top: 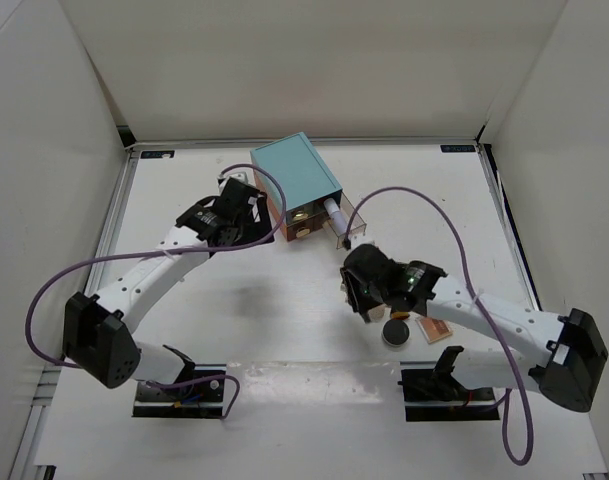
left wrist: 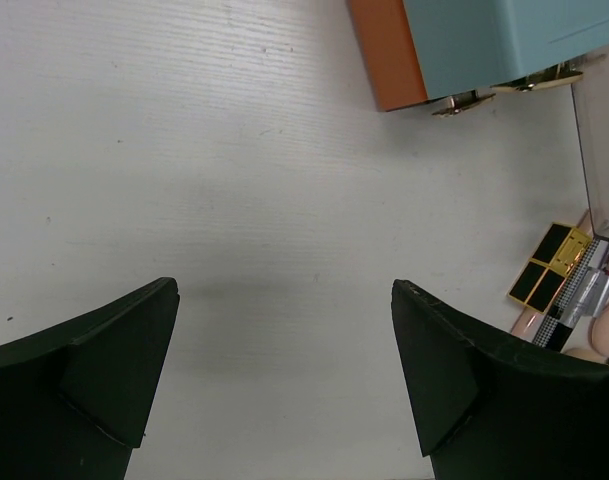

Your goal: Organize the makeup

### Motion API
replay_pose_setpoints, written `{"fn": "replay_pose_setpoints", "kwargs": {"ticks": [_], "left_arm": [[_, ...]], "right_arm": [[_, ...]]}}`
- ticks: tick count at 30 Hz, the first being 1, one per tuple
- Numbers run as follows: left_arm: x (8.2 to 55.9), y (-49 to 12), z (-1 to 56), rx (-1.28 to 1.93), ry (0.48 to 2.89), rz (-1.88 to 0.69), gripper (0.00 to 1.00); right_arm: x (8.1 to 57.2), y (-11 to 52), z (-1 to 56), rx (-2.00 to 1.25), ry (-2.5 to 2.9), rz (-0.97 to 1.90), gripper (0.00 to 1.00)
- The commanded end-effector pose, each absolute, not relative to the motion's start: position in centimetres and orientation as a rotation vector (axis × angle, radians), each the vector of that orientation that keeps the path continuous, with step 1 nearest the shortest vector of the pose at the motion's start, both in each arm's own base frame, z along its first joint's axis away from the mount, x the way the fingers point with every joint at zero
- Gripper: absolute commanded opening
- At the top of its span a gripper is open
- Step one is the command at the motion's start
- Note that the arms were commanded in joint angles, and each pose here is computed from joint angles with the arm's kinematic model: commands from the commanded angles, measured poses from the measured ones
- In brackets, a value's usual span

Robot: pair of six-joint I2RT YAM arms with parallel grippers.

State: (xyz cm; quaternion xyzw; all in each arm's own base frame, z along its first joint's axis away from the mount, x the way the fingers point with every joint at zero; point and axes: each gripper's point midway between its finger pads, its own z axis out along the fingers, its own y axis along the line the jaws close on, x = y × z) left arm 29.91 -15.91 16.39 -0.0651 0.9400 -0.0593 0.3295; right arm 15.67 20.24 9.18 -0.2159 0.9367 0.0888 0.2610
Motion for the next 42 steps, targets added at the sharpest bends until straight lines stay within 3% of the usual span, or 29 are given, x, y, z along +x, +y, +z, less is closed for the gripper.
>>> {"fn": "replay_pose_setpoints", "kwargs": {"ticks": [1,7,13,17,31,42], "left_arm": [[31.2,-16.2,17.9,-0.167,2.414,-0.144,0.98],[32.6,-16.8,19.2,-0.140,2.381,-0.149,0.98],[33.5,-15.7,20.1,-0.147,2.357,-0.097,0.98],[34.1,-15.3,20.6,-0.157,2.344,-0.096,0.98],[36.6,-15.4,20.9,-0.177,2.335,-0.124,0.98],[40.7,-17.1,24.5,-0.186,2.253,-0.180,0.98]], "right_arm": [[19.9,22.2,17.0,-0.557,2.309,0.291,0.13],[27.5,23.4,24.7,-0.526,2.122,0.284,0.12],[35.5,22.9,25.7,-0.519,2.118,0.217,0.11],[38.3,23.3,23.2,-0.556,2.167,0.145,0.10],[41.2,23.4,17.9,-0.658,2.277,0.108,0.14],[41.3,23.2,16.8,-0.652,2.331,-0.030,0.17]]}}
